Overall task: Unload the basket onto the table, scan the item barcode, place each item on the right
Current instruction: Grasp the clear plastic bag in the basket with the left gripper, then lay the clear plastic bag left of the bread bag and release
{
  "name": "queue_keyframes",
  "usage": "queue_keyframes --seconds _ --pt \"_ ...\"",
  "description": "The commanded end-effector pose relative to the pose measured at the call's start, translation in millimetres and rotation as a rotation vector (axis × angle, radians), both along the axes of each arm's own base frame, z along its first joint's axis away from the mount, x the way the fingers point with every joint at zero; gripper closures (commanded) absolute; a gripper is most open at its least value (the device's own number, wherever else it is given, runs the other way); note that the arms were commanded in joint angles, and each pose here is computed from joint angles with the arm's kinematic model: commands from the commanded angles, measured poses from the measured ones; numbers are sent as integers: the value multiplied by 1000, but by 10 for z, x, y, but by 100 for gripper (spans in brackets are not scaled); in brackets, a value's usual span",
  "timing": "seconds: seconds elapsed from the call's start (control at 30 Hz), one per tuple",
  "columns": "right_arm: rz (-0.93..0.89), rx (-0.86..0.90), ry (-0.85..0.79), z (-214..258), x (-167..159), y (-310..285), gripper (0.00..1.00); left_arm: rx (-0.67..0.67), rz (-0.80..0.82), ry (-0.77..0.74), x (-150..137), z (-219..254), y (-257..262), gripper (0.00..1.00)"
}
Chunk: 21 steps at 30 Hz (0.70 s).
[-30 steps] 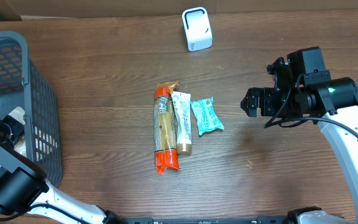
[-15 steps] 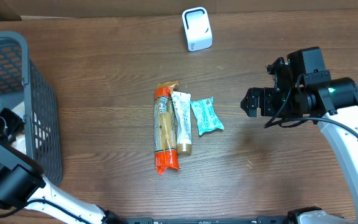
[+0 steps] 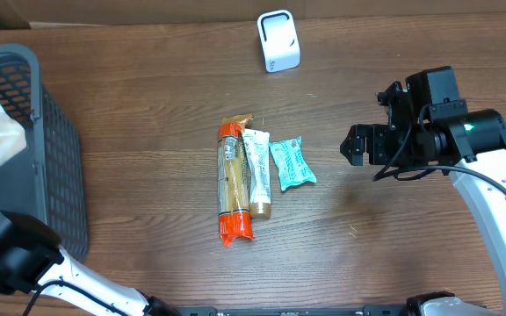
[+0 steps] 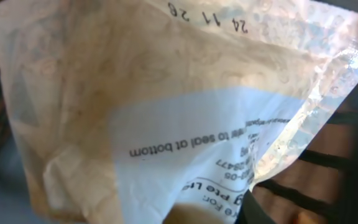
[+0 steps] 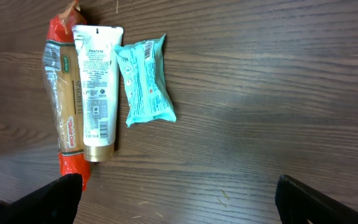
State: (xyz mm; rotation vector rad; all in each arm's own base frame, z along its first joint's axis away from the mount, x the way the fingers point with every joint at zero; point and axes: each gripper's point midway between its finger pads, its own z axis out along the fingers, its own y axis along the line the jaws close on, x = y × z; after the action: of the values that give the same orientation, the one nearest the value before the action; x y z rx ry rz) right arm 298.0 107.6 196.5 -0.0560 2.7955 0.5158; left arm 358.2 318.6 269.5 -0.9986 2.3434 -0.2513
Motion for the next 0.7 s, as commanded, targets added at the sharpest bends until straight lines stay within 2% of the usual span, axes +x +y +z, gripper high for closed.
queue_keyframes --seconds 0.0,0.17,0.3,0.47,0.57,0.67 --pt "9 5 -28 80 41 25 0 67 -155 -205 156 751 -403 80" --pt "9 5 -28 80 40 25 0 174 -284 -310 106 1427 -1091 80" --pt "9 5 -28 80 41 25 0 199 -401 -312 126 1574 -1684 78" --pt "9 5 -28 80 41 25 0 217 -546 -199 355 1317 -2328 75" --pt "9 3 -21 73 24 21 0 213 -608 -39 453 899 -2623 75" --pt "9 3 -22 74 28 22 0 131 -694 95 463 455 -2980 75"
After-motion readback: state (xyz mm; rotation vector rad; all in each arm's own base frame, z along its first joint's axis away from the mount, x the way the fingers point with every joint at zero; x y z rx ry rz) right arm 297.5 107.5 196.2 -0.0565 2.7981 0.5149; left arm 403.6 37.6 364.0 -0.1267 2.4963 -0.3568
